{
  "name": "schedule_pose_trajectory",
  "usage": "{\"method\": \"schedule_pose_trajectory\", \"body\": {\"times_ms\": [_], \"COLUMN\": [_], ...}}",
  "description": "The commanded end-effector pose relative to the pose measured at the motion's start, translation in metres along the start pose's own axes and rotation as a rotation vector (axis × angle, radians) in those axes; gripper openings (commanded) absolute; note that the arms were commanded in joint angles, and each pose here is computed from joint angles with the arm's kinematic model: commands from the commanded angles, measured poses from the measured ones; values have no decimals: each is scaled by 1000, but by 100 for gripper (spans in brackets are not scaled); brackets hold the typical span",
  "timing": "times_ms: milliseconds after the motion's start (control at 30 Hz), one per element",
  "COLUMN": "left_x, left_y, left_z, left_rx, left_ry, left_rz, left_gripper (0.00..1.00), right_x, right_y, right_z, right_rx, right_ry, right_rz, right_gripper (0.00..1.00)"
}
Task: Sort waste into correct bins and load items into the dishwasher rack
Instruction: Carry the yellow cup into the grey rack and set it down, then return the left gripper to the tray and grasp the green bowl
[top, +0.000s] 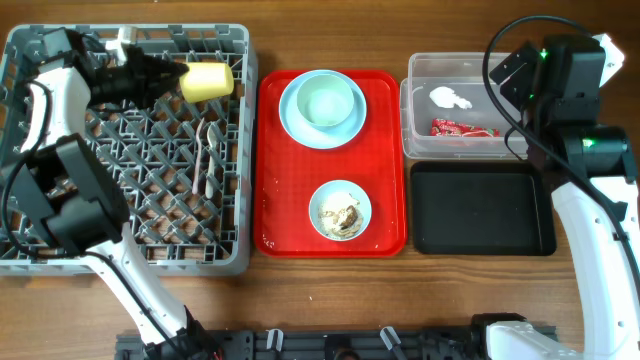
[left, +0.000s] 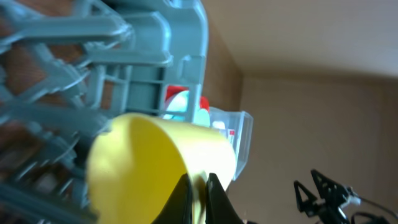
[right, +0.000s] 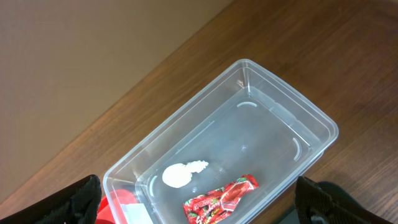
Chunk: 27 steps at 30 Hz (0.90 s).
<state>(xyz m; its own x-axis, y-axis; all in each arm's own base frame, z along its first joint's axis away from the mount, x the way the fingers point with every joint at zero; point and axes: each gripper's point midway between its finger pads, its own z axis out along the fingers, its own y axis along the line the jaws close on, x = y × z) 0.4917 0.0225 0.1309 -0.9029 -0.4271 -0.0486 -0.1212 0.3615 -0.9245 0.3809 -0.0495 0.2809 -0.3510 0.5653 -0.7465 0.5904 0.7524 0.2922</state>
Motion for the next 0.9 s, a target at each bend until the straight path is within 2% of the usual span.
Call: {"method": "schedule_pose_trajectory", "body": {"times_ms": [0,33,167,267,333,400,433,500,533,633,667,700,767,833,867], "left_x": [7,7,8,3,-5,-5,0,13,24,60,77,99,132,154,161], "left_y": [87,88,92,65,13,-35,-63,-95,-114,-138,-143,-148,-148,-140,-135], "left_z": [-22,-25,-37,-50,-66,-81,-88,-82,-66,2,33,72,129,172,186], "left_rx": [-363,-363,-364,-361,-356,-432,-523,-595,-619,-656,-648,-630,-629,-704,-728], "left_ry": [-27,-30,-43,-85,-163,-259,-330,-372,-363,-274,-209,-130,-40,-30,-25], "left_rz": [-113,-121,-155,-116,-29,58,115,199,263,354,399,451,522,609,638], "left_gripper": [5,20,24,28,28,27,19,8,4,4,7,15,19,38,39], "right_x": [2,2,2,2,2,2,2,2,2,2,2,2,2,2,2], "right_y": [-3,-3,-3,-3,-3,-3,-3,-3,-3,-3,-3,-3,-3,-3,-3], "right_z": [3,3,3,3,3,3,3,3,4,4,4,4,4,4,4], "right_rx": [17,17,17,17,17,18,17,17,18,18,18,18,18,18,18], "right_ry": [2,1,1,2,1,2,2,2,3,3,3,2,2,3,2], "right_rz": [-17,-16,-17,-17,-17,-17,-17,-18,-18,-18,-17,-18,-17,-17,-17], "right_gripper": [100,100,100,100,100,100,100,100,100,100,100,100,100,100,100]}}
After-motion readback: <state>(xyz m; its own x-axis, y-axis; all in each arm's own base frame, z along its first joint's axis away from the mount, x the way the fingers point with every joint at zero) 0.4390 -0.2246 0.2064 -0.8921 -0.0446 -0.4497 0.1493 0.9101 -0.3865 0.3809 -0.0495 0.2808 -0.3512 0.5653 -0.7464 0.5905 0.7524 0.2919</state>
